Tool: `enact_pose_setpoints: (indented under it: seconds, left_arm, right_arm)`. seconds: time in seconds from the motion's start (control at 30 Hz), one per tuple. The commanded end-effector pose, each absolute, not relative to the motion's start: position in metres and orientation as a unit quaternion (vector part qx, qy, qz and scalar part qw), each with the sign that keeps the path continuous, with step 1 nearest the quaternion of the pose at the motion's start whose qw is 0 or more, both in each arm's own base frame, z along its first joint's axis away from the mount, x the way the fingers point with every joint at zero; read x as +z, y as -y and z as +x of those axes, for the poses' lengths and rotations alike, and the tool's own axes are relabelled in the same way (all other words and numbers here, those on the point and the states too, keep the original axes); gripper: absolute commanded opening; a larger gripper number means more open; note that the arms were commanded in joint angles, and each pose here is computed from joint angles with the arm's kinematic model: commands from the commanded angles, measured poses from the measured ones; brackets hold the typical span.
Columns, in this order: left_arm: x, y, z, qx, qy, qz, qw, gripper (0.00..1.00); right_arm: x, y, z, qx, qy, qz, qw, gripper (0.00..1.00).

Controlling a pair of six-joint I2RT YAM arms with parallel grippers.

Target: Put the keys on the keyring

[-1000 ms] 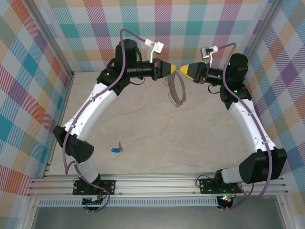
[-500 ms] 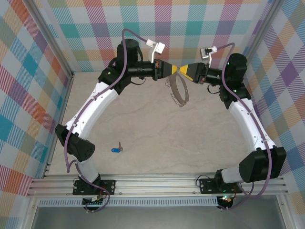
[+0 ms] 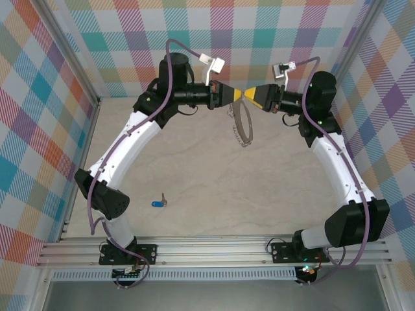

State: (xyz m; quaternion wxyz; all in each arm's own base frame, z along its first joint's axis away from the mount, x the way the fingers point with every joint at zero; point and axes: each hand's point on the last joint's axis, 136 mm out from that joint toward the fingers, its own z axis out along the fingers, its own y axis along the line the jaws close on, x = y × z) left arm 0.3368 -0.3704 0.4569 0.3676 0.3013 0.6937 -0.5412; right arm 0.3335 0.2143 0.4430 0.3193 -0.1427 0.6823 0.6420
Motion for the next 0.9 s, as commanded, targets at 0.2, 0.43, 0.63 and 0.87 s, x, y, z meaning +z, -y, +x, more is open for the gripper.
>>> enact_pose_setpoints:
  seconds: [0.2,0.43,0.63,0.87]
  left_arm:
    - [0.478,0.369,0.328,-0.557,-0.670,0.315,0.376,0.00]
    - [0.478,0.370,0.328,-0.559,-0.669,0.316,0.374,0.00]
    - [0.478,0.370,0.328,-0.560,-0.669,0.316,0.374,0.00]
    - [0.478,0.369,0.327,-0.558,-0.669,0.317,0.374,0.00]
  right_arm:
    - [0.466,-0.220,0.323,0.654,-0.656,-0.186,0.328,0.33]
    - [0.463,-0.231,0.313,0.659,-0.654,-0.213,0.304,0.26]
    - [0.460,-0.232,0.313,0.655,-0.659,-0.211,0.305,0.18]
    - [0.455,-0.231,0.315,0.649,-0.666,-0.204,0.306,0.31]
